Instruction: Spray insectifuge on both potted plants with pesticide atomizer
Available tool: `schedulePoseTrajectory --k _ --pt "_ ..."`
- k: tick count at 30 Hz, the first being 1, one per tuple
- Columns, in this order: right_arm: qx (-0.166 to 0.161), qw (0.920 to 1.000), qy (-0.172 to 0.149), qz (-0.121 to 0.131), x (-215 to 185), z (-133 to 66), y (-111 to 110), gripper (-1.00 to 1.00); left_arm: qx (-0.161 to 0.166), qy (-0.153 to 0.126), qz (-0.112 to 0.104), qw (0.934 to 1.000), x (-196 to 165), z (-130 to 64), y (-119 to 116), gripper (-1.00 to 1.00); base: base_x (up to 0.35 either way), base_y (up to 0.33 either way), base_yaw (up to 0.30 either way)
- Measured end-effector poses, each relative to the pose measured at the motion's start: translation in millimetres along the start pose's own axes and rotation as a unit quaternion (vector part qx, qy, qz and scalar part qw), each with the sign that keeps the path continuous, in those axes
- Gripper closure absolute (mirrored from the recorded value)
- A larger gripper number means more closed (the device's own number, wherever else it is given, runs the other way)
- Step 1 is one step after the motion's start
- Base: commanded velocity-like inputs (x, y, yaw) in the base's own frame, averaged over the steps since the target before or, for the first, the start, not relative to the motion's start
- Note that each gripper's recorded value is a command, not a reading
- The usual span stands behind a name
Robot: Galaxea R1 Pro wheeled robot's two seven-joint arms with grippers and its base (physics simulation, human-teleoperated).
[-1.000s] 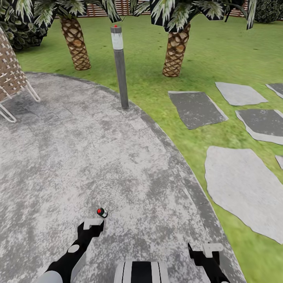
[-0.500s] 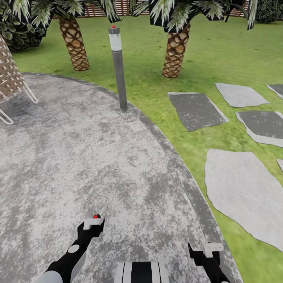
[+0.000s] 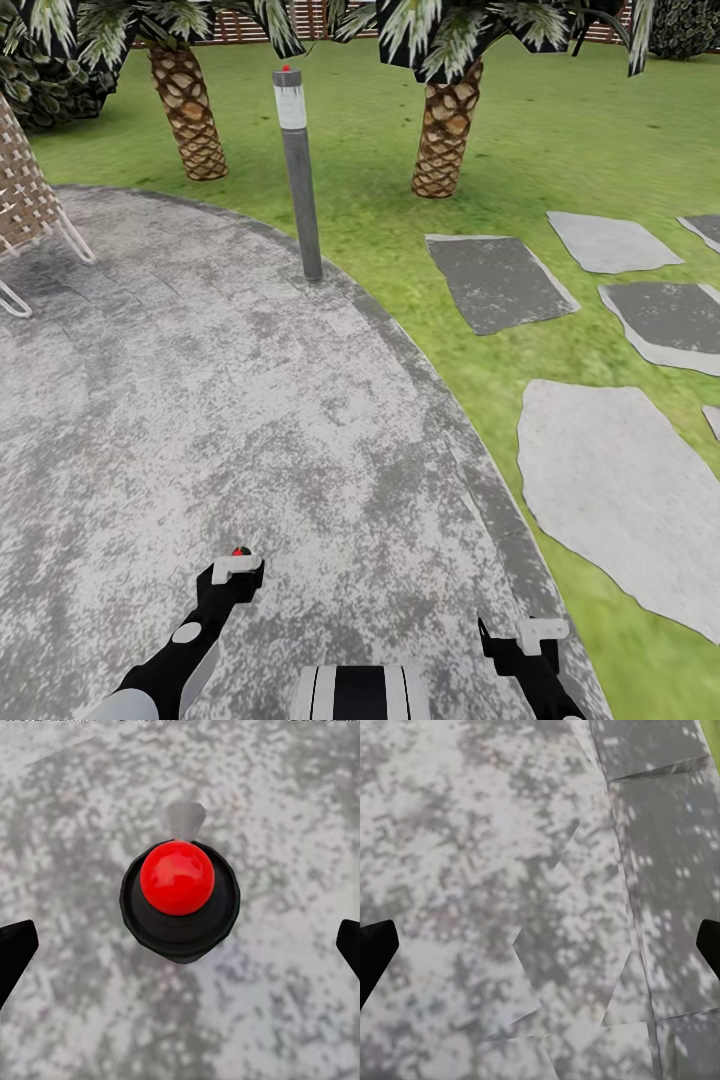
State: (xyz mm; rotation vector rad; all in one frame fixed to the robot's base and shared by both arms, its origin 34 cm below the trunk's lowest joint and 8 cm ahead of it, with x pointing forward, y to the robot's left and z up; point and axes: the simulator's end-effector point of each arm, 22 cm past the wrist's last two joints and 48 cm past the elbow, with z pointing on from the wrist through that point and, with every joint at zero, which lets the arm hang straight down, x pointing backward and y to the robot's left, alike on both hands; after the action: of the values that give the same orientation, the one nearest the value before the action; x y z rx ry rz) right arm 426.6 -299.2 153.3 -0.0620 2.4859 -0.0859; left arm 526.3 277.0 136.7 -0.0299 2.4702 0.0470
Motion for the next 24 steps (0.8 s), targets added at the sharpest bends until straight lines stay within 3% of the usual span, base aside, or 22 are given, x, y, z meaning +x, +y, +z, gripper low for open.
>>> schedulePoseTrajectory --k 14,24 --pt "0.0 1.0 0.001 0.0 0.6 -0.1 0.0 -1.0 -0.001 -0.02 0.001 0.9998 -9.1 -0.1 2.1 -1.0 0.0 0.0 0.0" --pt "-0.001 0.9997 0.024 -0.001 23.8 2.8 1.2 -1.0 -0.001 0.003 0.002 1.0 17.9 5.9 1.0 -1.0 0.0 0.0 0.0"
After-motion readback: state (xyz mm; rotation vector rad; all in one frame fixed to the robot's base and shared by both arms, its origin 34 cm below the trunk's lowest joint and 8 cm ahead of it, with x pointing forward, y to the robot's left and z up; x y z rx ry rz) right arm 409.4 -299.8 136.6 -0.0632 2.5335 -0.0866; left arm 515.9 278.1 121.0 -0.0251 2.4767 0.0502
